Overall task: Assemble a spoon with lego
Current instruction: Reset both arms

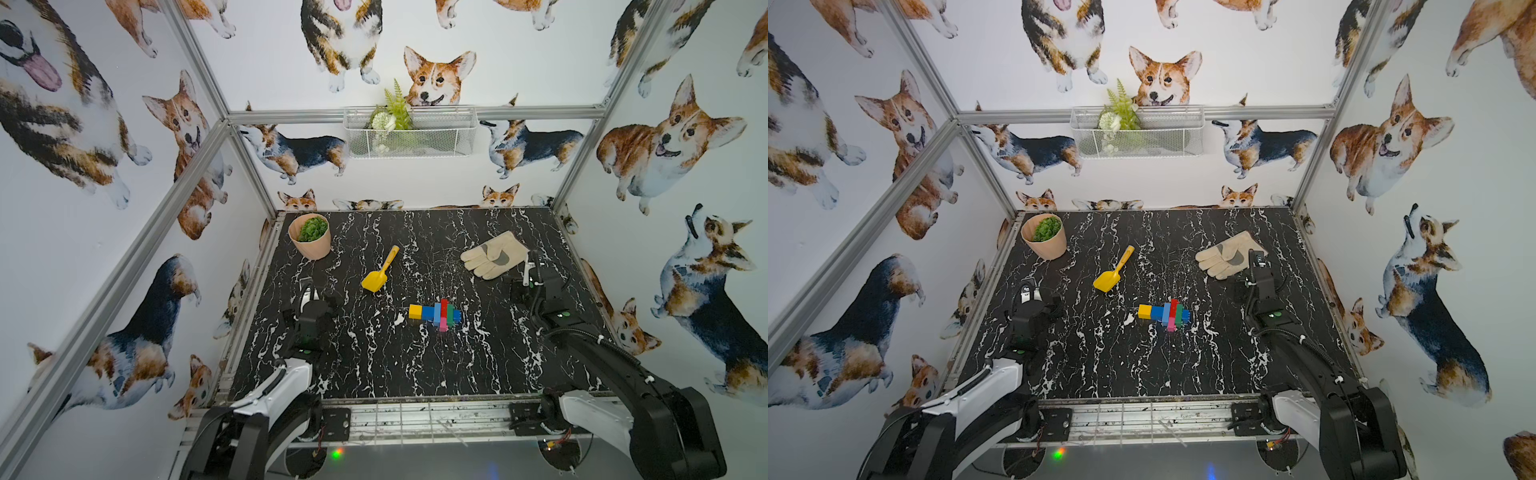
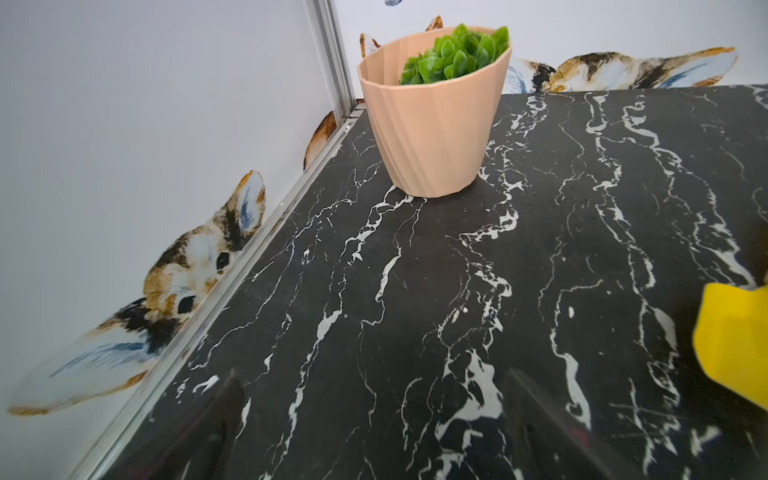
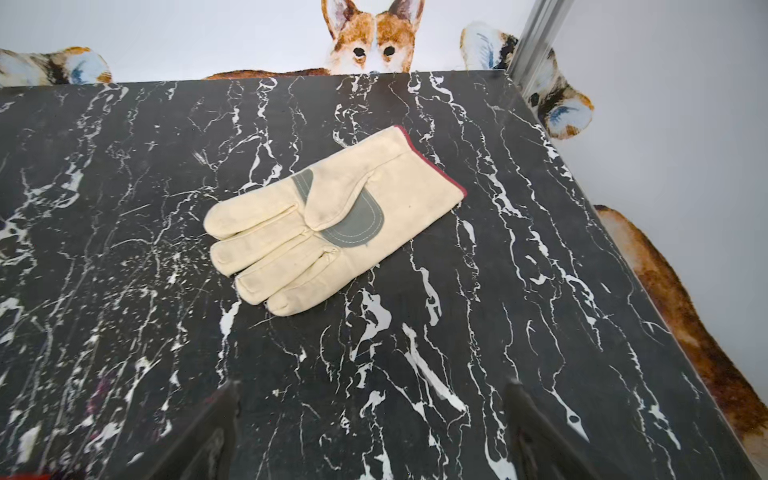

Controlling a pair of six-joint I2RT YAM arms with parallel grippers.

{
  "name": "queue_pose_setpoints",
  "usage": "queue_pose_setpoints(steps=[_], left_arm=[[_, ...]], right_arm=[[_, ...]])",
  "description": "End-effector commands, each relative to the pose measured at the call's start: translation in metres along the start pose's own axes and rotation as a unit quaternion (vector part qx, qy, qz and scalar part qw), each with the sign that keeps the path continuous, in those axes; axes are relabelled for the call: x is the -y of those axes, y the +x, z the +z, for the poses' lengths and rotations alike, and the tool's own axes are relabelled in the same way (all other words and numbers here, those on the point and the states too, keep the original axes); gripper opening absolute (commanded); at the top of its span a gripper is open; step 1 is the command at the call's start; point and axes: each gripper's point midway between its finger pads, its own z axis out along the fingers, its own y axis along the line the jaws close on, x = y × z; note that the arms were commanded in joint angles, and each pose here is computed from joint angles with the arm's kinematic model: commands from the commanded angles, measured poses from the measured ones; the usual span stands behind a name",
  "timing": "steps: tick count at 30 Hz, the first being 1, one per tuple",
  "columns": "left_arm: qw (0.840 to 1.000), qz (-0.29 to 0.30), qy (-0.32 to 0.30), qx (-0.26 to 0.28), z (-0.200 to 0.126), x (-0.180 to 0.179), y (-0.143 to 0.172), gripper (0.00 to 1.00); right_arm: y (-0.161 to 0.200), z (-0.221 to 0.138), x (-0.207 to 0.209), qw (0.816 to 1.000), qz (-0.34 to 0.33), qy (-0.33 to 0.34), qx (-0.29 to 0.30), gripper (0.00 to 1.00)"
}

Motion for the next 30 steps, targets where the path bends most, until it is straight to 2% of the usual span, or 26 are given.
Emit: queue_pose_setpoints(steps=[1,2,4,7,9,10,13,16,20,23,25,28,30], left_arm=[[0.992,-0.061,0.059,0.09,0.013,0.012,-0.033,1.0],[0.992,-0.06,0.067,0.092,0.016,0.014,-0.034,1.0],[0.99,-0.064,0.091,0.083,0.032,0.025,-0.025,1.0],[0.988,-0.041,0.126,0.081,0.048,0.045,-0.023,1.0],[0.992,-0.04,0.119,0.032,0.056,0.045,-0.014,1.0],[0.99,-0.032,0.128,0.047,0.057,0.049,-0.017,1.0],[0.991,-0.031,0.127,0.039,0.059,0.05,-0.017,1.0],[0.991,-0.028,0.125,0.033,0.06,0.05,-0.016,1.0],[0.991,-0.028,0.125,0.036,0.059,0.051,-0.017,1.0],[0.991,-0.029,0.123,0.037,0.058,0.05,-0.017,1.0],[0.993,-0.025,0.115,0.03,0.06,0.05,-0.016,1.0],[0.992,-0.025,0.118,0.033,0.059,0.051,-0.017,1.0],[0.992,-0.018,0.12,0.024,0.062,0.054,-0.016,1.0]], right_arm=[[-0.036,0.003,-0.005,0.993,-0.007,-0.014,0.12,1.0],[-0.031,0.009,-0.003,0.993,-0.009,-0.007,0.119,1.0],[-0.038,0.005,-0.006,0.988,-0.024,-0.015,0.153,1.0],[-0.046,0.007,-0.009,0.981,-0.045,-0.019,0.185,1.0],[-0.048,0.009,-0.014,0.978,-0.055,-0.027,0.199,1.0],[-0.048,0.009,-0.013,0.978,-0.054,-0.024,0.201,1.0],[-0.048,0.01,-0.008,0.978,-0.047,-0.016,0.204,1.0],[-0.049,0.014,-0.019,0.976,-0.075,-0.039,0.201,1.0],[-0.034,-0.01,-0.009,0.979,-0.069,-0.03,0.19,1.0],[-0.008,-0.015,0.008,0.984,-0.032,-0.007,0.176,1.0],[-0.003,-0.008,0.01,0.982,-0.037,0.001,0.187,0.99],[0.006,0.024,0.008,0.988,-0.06,0.02,0.141,1.0],[0.003,0.034,0.013,0.986,-0.059,0.041,0.149,1.0]])
